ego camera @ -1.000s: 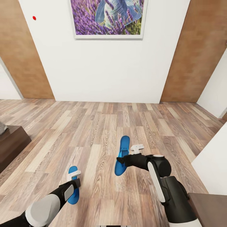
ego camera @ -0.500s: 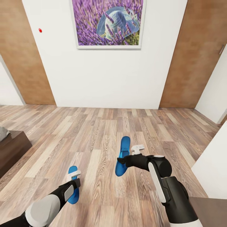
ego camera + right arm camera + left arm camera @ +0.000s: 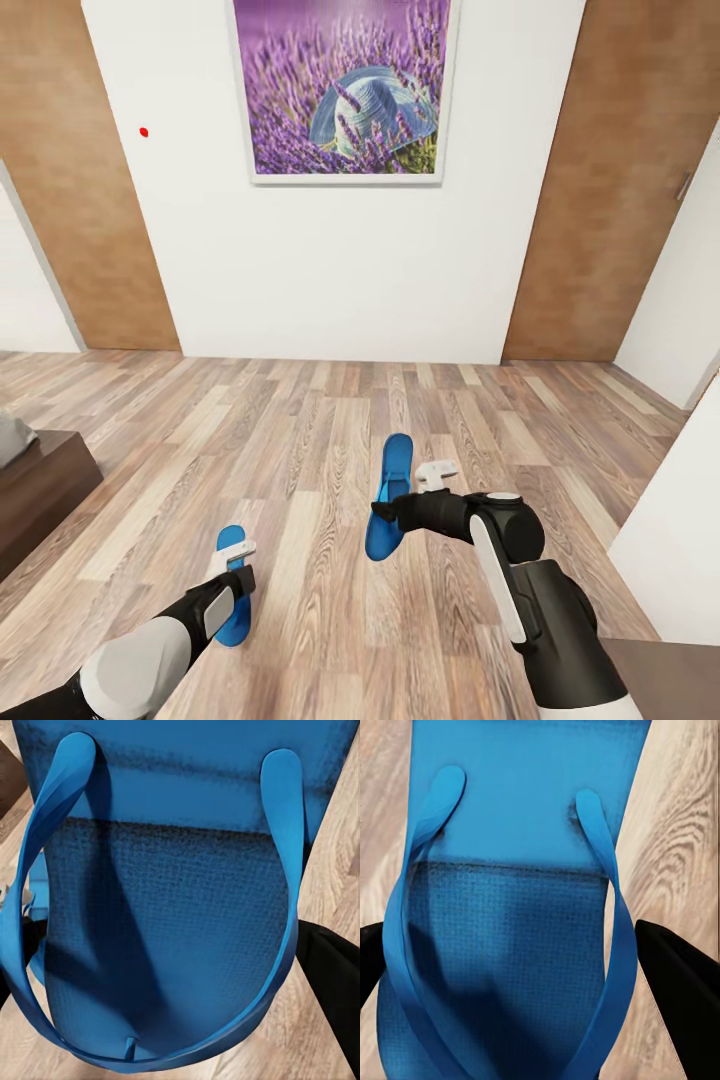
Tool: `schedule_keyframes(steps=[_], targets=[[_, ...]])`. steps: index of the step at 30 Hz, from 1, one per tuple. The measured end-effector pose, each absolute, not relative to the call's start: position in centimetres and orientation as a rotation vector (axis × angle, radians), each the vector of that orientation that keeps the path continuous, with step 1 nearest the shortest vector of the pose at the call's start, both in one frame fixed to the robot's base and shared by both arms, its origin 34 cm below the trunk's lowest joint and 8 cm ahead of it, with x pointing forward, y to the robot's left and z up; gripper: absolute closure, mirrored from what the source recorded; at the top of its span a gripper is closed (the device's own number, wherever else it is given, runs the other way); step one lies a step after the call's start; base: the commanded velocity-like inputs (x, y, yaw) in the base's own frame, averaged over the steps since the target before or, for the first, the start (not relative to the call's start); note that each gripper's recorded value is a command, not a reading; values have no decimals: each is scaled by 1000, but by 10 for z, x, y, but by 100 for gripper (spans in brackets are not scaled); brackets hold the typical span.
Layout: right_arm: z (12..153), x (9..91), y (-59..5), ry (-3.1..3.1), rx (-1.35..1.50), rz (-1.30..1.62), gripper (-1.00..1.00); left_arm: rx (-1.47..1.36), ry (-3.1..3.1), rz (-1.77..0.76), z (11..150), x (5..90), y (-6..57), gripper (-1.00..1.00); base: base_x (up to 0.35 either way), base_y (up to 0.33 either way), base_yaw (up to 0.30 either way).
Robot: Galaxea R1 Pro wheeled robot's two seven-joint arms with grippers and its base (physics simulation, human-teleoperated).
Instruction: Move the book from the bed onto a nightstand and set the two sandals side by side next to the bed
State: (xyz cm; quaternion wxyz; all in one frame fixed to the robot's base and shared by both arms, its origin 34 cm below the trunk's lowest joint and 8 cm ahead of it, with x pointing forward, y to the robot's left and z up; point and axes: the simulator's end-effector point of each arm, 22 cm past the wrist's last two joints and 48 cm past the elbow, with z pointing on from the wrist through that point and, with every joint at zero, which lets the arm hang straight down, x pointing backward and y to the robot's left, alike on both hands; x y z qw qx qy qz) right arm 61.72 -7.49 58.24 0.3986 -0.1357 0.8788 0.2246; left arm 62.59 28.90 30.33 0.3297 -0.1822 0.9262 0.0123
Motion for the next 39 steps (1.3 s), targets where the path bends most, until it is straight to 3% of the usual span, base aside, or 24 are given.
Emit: schedule_keyframes(steps=[12, 22, 39], targets=[[596, 628, -91, 2250, -364, 428, 100, -478, 2415, 32, 330, 633, 290, 100, 0, 0, 0], [600, 620, -62, 2270, -544, 314, 100, -479, 2409, 35, 352, 640, 290, 100, 0, 0, 0], [561, 608, -57, 2462, -593, 309, 100, -480, 2406, 40, 389, 649, 292, 100, 0, 0, 0]])
